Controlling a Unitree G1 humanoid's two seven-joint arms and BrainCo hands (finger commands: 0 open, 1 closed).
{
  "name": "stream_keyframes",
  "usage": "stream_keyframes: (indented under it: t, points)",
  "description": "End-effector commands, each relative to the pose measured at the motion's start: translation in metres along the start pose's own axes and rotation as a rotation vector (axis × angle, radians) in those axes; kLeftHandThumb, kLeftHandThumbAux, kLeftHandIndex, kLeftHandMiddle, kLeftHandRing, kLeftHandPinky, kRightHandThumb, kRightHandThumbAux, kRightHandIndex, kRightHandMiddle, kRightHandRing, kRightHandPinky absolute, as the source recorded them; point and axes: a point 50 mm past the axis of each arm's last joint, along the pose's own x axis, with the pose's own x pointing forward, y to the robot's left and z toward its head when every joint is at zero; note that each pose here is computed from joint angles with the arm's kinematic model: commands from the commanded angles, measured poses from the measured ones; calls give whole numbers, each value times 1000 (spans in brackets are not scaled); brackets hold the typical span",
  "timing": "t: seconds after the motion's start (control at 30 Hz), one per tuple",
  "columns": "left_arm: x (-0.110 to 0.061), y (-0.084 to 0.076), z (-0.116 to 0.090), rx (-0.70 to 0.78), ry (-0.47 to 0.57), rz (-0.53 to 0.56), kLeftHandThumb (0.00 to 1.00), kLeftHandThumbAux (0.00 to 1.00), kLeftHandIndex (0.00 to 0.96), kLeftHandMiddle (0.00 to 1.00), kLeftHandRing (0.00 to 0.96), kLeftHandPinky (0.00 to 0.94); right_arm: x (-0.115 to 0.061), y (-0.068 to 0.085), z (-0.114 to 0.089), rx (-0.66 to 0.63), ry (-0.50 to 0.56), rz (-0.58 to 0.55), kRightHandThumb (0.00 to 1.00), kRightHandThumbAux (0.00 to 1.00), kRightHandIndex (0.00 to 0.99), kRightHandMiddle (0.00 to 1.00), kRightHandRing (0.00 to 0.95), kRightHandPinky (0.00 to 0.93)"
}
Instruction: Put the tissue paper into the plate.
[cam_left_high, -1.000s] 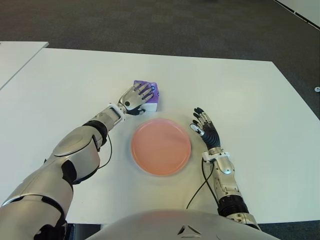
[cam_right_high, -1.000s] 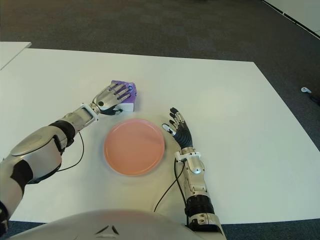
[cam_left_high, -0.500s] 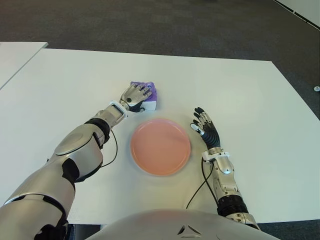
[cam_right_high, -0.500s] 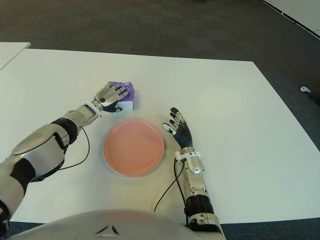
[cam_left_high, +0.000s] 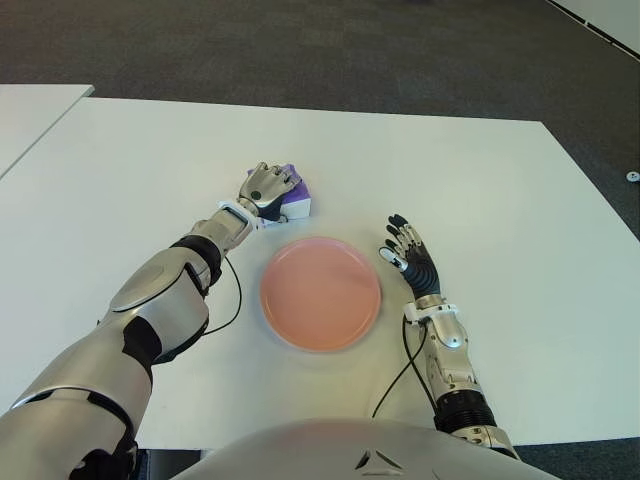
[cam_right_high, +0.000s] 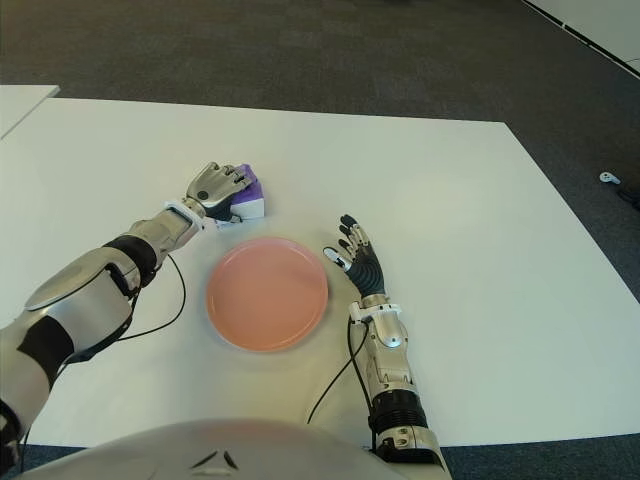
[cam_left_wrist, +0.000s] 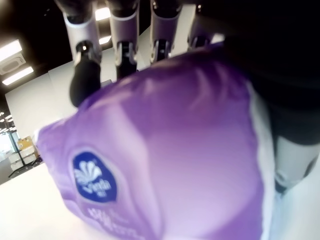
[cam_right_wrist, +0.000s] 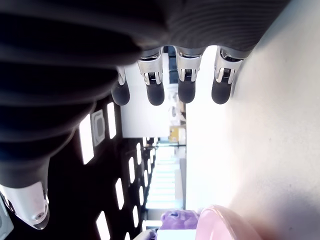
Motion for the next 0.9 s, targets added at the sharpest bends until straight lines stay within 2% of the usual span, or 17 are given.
stream_keyframes:
  t: [0.03,0.73,0.9]
  points:
    - [-37,-50,22,-61,-63,-269,711,701,442,880,844,845,-45,0,-52,57,294,-40,0,594,0,0,0,0]
    - [-40,-53,18,-91,-30,-299,715,699,442,875,853,855,-45,-1,-52,53,289,-37,0,607,0,0,0,0]
    - [-39,-49,8,-102,-2,-268,714,699,442,885,858,861,-44,-1,-52,56,291,-39,0,602,0,0,0,0]
